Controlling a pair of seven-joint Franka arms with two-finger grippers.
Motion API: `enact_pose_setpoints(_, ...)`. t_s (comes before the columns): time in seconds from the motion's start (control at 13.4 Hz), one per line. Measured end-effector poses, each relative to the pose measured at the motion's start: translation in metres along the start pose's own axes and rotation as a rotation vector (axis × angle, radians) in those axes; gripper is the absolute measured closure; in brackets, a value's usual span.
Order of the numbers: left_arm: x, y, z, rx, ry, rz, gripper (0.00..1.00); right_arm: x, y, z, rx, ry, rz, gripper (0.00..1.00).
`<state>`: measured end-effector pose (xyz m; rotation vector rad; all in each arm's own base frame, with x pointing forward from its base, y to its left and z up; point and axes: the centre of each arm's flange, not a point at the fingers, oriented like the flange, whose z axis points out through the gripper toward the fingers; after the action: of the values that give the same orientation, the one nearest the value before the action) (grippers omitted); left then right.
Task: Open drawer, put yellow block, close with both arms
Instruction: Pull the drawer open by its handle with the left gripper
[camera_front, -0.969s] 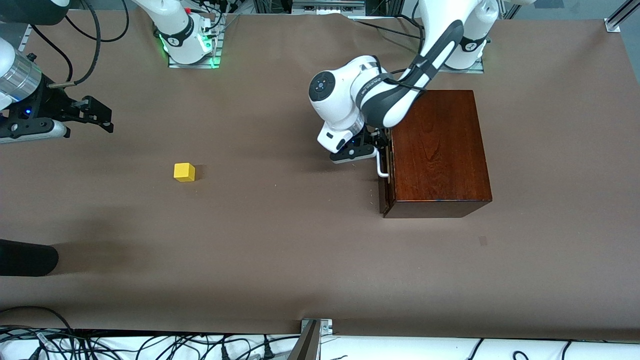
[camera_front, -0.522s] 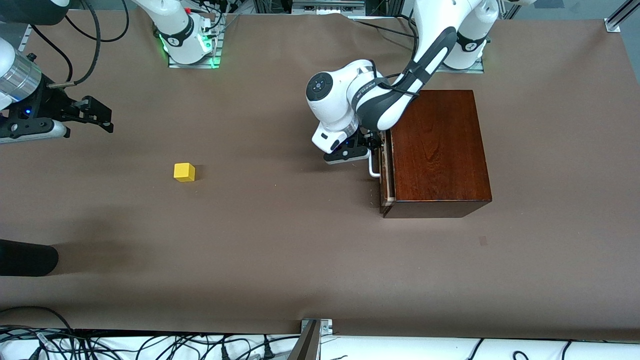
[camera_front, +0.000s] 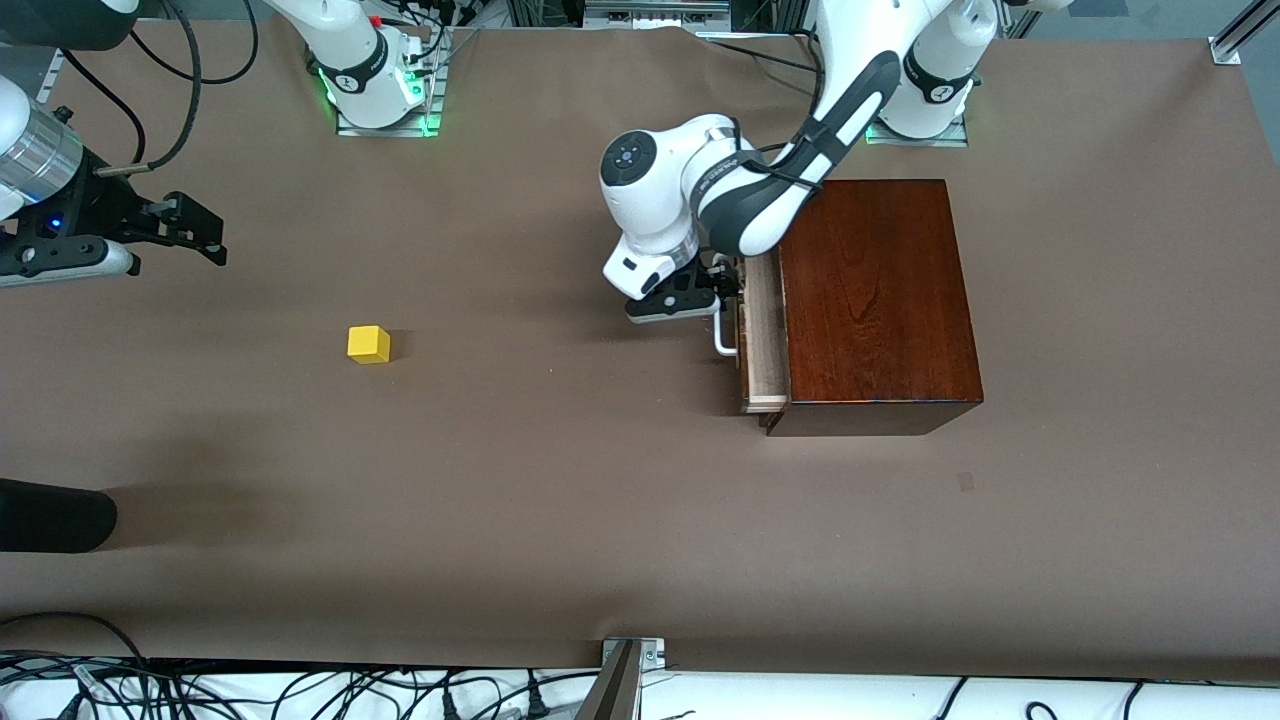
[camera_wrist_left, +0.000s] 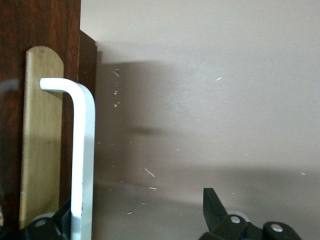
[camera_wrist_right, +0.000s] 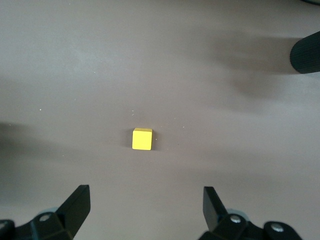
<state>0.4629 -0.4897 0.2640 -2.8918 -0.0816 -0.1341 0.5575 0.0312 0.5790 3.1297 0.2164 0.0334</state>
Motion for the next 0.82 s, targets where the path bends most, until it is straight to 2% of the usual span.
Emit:
enact_pose_setpoints(0.22,0.000,0.010,-0.002,0.000,0.000,-0.005,0.00,0.000,0.000,0.000,0.000,0.000,0.000,0.00)
enact_pose_setpoints(0.45,0.004,0.024,-0.013,-0.044,0.005,-0.027,0.00,0.000,0.000,0.000,0.000,0.000,0.000,0.00)
enact_pose_setpoints(0.82,0.008,0.023,-0.015,-0.041,-0.012,-0.045,0.00,0.000,0.000,0.000,0.000,0.000,0.001,0.00)
